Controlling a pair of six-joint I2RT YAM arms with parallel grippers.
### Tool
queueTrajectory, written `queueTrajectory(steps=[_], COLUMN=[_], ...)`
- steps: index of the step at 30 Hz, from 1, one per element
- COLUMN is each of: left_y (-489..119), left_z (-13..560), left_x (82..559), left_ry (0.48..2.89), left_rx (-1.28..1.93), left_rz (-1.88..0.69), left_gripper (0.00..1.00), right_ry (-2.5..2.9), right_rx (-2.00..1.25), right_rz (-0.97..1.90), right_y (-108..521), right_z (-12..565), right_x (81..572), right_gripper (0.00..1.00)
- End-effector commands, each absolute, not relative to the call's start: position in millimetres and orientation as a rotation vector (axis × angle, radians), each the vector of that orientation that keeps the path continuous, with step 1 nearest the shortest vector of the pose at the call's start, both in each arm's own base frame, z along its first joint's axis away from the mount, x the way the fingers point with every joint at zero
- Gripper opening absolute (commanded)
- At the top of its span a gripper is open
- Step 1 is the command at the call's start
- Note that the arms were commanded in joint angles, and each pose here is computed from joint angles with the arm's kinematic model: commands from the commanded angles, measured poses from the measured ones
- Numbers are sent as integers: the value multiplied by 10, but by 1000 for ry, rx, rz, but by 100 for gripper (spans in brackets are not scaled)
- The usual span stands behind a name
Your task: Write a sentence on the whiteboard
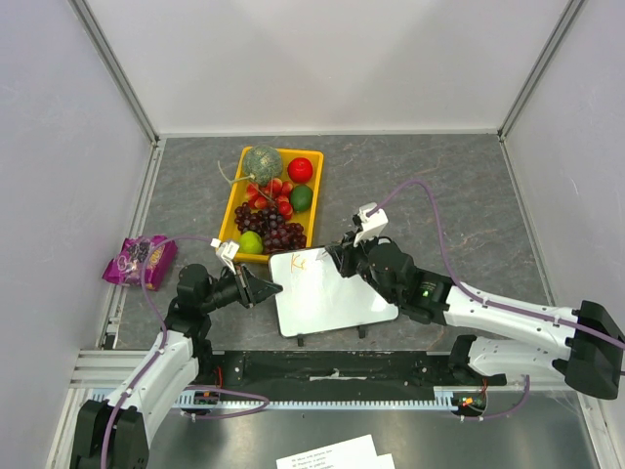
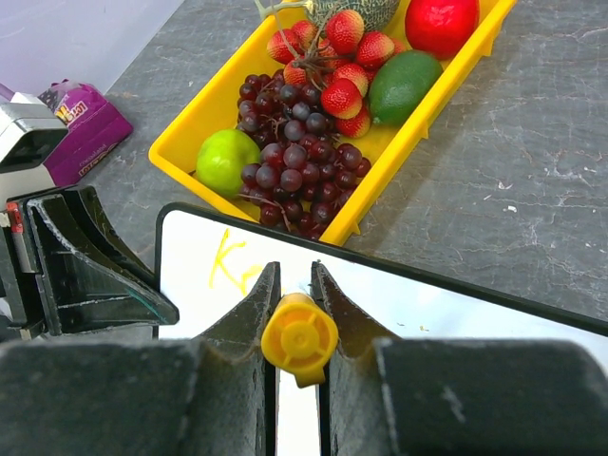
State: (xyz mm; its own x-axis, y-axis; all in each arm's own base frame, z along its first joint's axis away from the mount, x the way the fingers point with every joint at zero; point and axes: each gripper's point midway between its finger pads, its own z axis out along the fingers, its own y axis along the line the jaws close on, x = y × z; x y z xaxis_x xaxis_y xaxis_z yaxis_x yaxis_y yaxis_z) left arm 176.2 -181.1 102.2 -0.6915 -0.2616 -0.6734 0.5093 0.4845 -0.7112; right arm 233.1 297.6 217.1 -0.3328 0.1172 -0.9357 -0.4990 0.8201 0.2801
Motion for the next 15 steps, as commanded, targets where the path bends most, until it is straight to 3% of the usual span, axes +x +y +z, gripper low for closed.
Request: queueTrajectory(steps=[1,15], left_y=[-1803,-1807], left_z=[1084,1084], left_x=[1816,1811], left_ry=[1915,1915], left_rx=[254,257], left_rz=[-1237,-1239], left_gripper=[2,2], right_ry=[1790,1823], right_rx=[-253,-324], right_rz=[600,643], right_y=[2945,3089], right_z=[2260,2160], right_x=[2456,2395], right_gripper=[0,0])
